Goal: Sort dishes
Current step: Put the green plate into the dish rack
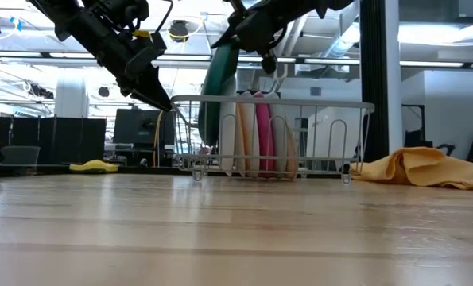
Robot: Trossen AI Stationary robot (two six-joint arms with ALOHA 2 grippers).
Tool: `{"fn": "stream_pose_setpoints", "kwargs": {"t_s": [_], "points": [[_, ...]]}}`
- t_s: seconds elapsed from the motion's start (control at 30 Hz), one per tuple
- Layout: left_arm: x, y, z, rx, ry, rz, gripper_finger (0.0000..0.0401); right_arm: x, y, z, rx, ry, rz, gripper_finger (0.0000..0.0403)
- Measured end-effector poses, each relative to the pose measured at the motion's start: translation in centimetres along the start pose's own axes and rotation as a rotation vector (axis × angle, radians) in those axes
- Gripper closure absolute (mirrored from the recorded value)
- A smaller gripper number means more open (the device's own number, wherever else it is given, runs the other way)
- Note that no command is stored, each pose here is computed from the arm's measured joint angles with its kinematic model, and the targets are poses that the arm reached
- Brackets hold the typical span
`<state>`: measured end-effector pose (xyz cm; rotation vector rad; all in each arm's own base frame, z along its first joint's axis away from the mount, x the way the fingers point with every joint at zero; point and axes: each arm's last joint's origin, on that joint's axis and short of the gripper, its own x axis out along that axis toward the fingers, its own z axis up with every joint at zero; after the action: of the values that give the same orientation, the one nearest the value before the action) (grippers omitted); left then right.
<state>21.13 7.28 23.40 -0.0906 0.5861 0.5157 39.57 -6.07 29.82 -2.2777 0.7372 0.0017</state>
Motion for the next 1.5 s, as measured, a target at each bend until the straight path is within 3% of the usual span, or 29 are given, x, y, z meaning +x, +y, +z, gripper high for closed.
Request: {"fn": "stream_pose_setpoints", "kwargs": {"t_s": [0.3, 0.5, 0.83, 1.2, 1.5], "points": [[0.0, 0.0, 0.0, 0.015, -0.001, 0.003, 0.0288, 0.4, 1.1, -0.3, 0.024, -0.052, 0.037, 0.0393], [0.0, 0.0, 0.0, 0.015, -0.002, 0.004, 0.0288, 0.4, 1.7, 0.3, 0.071, -0.16, 0.055, 0.0376], [0.0, 0.0, 0.0, 0.019, -0.002, 0.006, 0.0288, 0.5, 1.8, 0.0, 0.109, -0.149, 0.054, 0.0361], [0.0, 0.0, 0.0, 0.02, 0.001, 0.006, 0.0287, 0.4, 1.4, -0.5, 0.143, -0.113, 0.016, 0.0278], [-0.1, 0.0, 0.0, 0.021, 0.007, 0.006, 0.0287, -1.7, -0.7, -0.7, 0.178, -0.065, -0.013, 0.0198]]}}
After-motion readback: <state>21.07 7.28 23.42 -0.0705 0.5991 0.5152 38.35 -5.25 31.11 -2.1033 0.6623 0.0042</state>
